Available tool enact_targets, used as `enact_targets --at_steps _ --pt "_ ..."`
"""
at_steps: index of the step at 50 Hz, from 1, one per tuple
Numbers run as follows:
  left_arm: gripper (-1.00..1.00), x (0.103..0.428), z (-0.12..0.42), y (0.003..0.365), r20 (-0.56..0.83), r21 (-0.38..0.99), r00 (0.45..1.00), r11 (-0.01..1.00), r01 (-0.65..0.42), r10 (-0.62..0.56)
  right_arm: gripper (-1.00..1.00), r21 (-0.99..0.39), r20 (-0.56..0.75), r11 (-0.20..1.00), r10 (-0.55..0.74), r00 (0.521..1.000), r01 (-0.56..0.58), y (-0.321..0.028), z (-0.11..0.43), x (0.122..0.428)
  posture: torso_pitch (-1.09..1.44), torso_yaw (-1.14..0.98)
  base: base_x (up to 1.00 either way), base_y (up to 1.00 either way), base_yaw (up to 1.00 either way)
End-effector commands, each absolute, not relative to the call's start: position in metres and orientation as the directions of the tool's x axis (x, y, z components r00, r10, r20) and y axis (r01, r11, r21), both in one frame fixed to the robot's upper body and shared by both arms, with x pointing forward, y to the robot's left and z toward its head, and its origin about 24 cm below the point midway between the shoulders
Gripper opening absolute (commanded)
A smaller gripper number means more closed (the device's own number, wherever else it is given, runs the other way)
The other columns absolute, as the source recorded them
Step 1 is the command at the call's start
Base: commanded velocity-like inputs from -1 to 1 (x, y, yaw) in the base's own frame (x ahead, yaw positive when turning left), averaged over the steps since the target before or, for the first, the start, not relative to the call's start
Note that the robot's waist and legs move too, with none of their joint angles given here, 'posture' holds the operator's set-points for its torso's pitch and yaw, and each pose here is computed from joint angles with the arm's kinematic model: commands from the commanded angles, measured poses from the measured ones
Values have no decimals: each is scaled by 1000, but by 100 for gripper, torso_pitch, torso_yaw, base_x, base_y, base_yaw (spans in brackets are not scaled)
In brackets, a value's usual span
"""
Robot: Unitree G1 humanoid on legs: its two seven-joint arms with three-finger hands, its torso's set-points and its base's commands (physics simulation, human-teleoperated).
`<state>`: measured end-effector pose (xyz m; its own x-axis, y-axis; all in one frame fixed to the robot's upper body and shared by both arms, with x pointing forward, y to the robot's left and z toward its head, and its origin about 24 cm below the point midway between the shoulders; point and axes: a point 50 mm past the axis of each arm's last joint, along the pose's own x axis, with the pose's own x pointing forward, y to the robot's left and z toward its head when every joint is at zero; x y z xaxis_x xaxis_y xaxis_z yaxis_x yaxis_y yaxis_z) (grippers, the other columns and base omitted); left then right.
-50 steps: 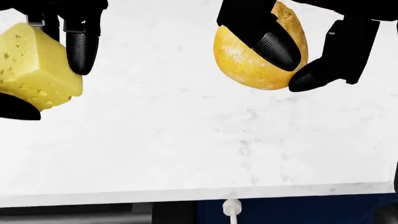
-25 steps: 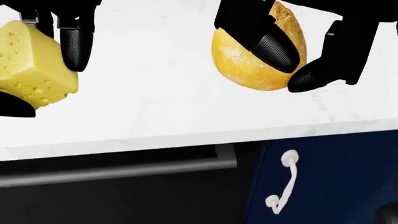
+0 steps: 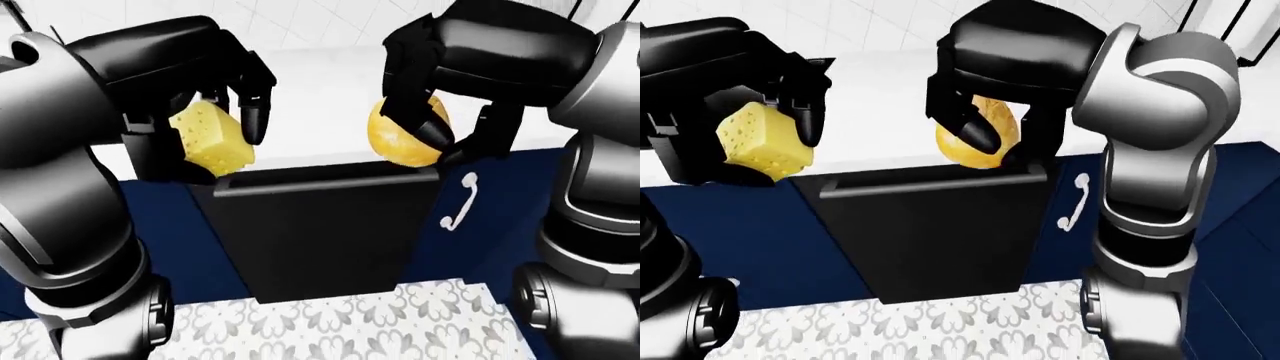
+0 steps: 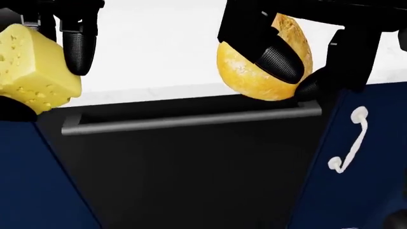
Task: Place the bread and cheese on the cutting board.
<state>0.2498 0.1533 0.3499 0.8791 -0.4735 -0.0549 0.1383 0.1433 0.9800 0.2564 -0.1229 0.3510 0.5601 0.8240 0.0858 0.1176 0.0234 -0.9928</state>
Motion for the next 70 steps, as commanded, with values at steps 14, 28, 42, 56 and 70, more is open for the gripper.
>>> enact_targets --at_steps 14,28,42,56,70 --pt "-100 244 360 154 13 986 883 154 67 -470 -100 -982 147 53 813 563 180 -128 363 250 0 0 -1 61 0" --pt "-100 243 359 153 10 986 881 152 70 -473 -100 -983 146 53 811 566 177 -129 362 250 0 0 0 61 0" --pt "-100 243 358 153 10 986 880 151 71 -474 -100 -983 141 50 814 564 174 -130 360 250 0 0 0 61 0" --pt "-100 243 358 152 8 986 879 149 72 -476 -100 -984 137 47 815 563 172 -130 360 250 0 0 0 61 0" --pt "-100 243 360 153 12 987 879 146 66 -477 -100 -980 152 55 820 552 190 -128 364 248 0 0 0 35 36"
